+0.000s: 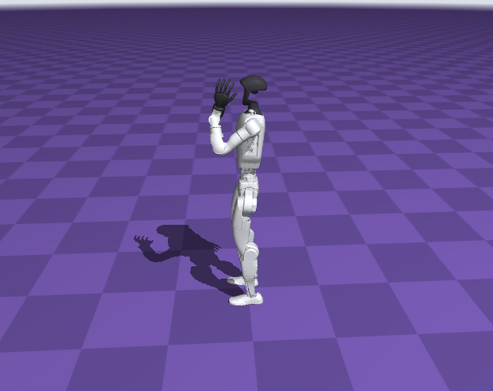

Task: Upper body actions

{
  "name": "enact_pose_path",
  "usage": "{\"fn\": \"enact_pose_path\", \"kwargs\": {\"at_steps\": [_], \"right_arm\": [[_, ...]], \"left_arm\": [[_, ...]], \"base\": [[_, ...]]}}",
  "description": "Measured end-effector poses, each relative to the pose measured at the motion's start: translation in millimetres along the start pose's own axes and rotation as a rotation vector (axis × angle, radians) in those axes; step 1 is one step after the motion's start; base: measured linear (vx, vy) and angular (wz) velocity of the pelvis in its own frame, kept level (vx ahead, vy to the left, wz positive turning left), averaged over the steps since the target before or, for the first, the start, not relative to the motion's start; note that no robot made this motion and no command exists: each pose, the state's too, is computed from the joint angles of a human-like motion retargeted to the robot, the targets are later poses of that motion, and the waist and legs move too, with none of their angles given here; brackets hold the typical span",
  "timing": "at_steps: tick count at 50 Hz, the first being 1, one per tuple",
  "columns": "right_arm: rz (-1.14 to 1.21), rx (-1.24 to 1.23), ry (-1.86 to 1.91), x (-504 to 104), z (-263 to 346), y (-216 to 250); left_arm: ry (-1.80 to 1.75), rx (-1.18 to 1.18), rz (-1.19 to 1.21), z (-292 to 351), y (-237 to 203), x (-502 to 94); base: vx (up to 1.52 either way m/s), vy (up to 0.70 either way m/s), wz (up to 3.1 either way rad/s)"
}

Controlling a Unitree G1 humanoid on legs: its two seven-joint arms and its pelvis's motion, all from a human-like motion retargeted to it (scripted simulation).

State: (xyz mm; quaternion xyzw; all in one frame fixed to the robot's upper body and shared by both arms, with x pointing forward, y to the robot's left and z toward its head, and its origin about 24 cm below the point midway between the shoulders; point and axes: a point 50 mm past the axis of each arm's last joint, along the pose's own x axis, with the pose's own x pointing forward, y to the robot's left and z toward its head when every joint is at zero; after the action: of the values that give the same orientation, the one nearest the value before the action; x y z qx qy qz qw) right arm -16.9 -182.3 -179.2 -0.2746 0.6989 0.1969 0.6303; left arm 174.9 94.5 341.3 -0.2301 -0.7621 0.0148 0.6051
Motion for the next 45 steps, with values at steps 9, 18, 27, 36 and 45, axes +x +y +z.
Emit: {"fn": "enact_pose_path", "kwargs": {"at_steps": [9,18,27,36,45], "right_arm": [[-0.011,0.007,-0.016,0,6,-5],[-0.025,-0.001,-0.027,0,9,-10],[-0.037,-0.020,-0.030,0,11,-15],[-0.046,-0.039,-0.034,0,12,-17],[-0.038,-0.030,-0.022,0,7,-15]], "left_arm": [[0.050,0.440,-0.105,-10,58,-23],[0.521,0.979,-0.462,2,166,-102],[1.398,1.001,-0.668,84,241,-234],[2.103,1.020,-0.919,218,265,-314],[2.372,0.757,-0.866,277,229,-341]], "base": [[0.00,0.00,0.00],[0.00,0.00,0.00],[0.00,0.00,0.00],[0.00,0.00,0.00],[0.00,0.01,0.07]]}}
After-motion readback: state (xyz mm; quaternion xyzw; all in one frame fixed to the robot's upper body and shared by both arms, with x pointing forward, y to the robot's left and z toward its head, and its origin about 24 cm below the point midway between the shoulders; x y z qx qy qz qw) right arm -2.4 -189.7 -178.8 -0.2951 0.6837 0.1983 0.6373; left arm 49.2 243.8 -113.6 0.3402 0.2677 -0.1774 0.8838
